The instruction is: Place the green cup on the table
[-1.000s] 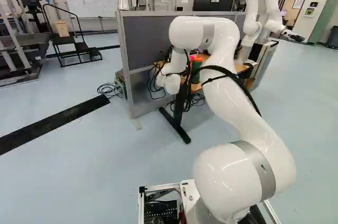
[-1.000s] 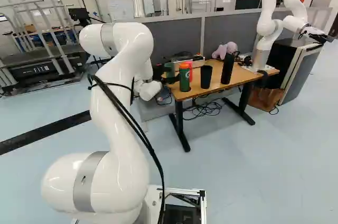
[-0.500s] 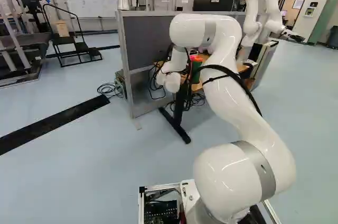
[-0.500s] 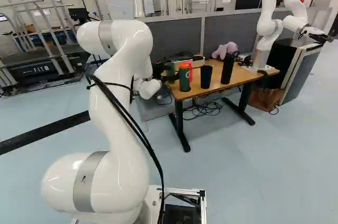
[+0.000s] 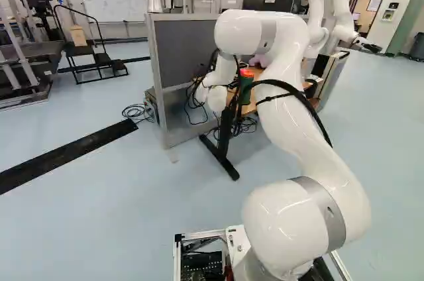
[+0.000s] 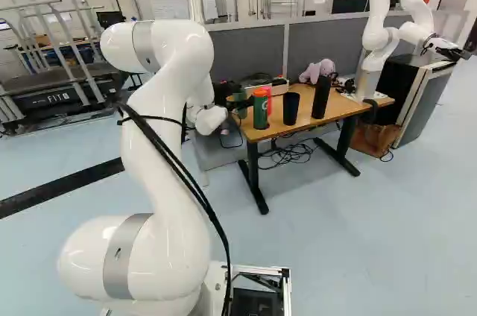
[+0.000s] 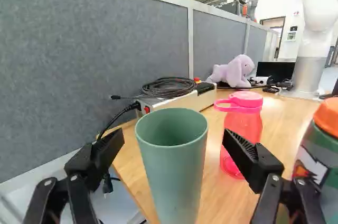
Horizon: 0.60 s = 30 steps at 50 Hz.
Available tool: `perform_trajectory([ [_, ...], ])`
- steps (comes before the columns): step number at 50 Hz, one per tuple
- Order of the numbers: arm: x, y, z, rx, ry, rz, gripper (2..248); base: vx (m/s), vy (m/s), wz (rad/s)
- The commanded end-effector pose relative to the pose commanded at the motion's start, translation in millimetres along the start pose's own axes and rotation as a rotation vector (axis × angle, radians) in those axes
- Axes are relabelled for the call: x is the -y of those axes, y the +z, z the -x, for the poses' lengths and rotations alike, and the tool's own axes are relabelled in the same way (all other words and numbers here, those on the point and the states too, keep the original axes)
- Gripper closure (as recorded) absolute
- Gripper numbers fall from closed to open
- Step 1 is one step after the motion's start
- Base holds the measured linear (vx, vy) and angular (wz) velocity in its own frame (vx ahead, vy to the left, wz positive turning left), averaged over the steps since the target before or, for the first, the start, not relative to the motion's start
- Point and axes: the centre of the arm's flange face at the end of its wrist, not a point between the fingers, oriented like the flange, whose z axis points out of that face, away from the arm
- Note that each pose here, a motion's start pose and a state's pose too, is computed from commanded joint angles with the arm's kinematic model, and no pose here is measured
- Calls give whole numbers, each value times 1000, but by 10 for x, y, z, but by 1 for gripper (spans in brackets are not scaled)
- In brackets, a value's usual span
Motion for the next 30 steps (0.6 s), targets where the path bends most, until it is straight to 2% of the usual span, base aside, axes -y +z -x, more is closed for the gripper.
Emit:
perform_trajectory([
  [30,26,17,-359,-49,21,-3,3,0,0,0],
])
